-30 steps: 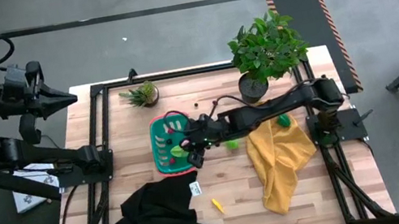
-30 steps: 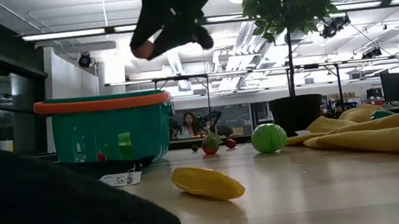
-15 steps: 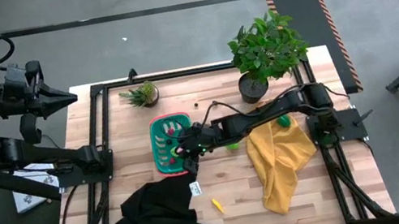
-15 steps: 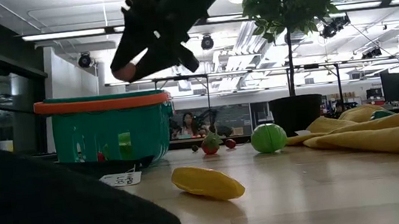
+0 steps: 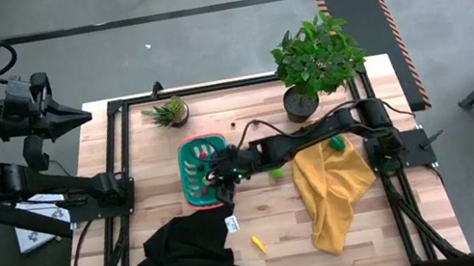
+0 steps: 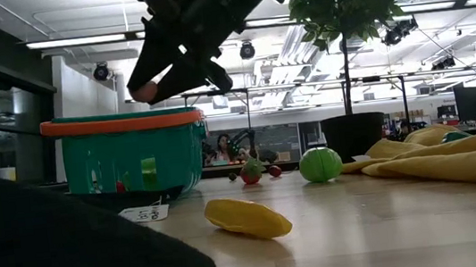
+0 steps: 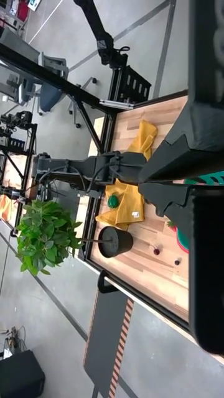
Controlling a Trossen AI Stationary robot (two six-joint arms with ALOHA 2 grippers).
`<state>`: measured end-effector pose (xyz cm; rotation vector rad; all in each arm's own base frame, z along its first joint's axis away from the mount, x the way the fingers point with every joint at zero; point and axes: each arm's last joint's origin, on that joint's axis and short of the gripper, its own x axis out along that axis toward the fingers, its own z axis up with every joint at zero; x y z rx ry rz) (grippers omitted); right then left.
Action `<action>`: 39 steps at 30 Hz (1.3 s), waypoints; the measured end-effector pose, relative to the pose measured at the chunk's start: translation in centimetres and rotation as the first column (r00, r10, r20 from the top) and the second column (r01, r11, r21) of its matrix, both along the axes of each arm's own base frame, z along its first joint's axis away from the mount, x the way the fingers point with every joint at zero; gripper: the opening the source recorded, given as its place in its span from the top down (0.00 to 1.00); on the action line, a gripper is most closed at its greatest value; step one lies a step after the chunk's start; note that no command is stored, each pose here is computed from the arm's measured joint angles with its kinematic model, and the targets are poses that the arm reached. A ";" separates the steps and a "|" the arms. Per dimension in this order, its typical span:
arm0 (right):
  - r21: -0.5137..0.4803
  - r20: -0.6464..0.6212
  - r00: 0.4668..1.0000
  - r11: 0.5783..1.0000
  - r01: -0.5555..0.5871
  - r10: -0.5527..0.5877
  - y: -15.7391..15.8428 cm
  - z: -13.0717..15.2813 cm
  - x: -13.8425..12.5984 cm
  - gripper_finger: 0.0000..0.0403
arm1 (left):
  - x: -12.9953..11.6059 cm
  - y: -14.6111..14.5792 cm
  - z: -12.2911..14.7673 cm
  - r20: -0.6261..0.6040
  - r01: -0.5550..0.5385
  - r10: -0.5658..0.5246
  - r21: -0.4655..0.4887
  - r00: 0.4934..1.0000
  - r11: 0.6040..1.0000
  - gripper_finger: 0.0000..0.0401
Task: Pick and placing Produce into tupperware
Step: Put the pink peach in the green basket
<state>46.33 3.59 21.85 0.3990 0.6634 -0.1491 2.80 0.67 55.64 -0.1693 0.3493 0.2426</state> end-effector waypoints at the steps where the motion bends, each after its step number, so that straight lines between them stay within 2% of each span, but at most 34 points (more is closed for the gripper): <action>1: -0.002 0.000 1.000 1.000 -0.003 0.003 -0.1 0.0 0.0 0.65 | 0.0 0.0 0.0 0.000 0.000 0.000 0.000 1.000 1.000 0.98; 27: 0.007 -0.062 0.998 1.000 -0.012 0.013 -0.4 -1.1 0.0 0.65 | 0.0 0.0 0.0 0.000 0.000 0.000 0.000 1.000 1.000 0.98; 39: 0.014 -0.062 0.998 1.000 -0.010 0.011 -0.4 -1.1 0.0 0.58 | 0.0 0.0 0.0 0.000 0.000 0.000 0.000 1.000 1.000 0.98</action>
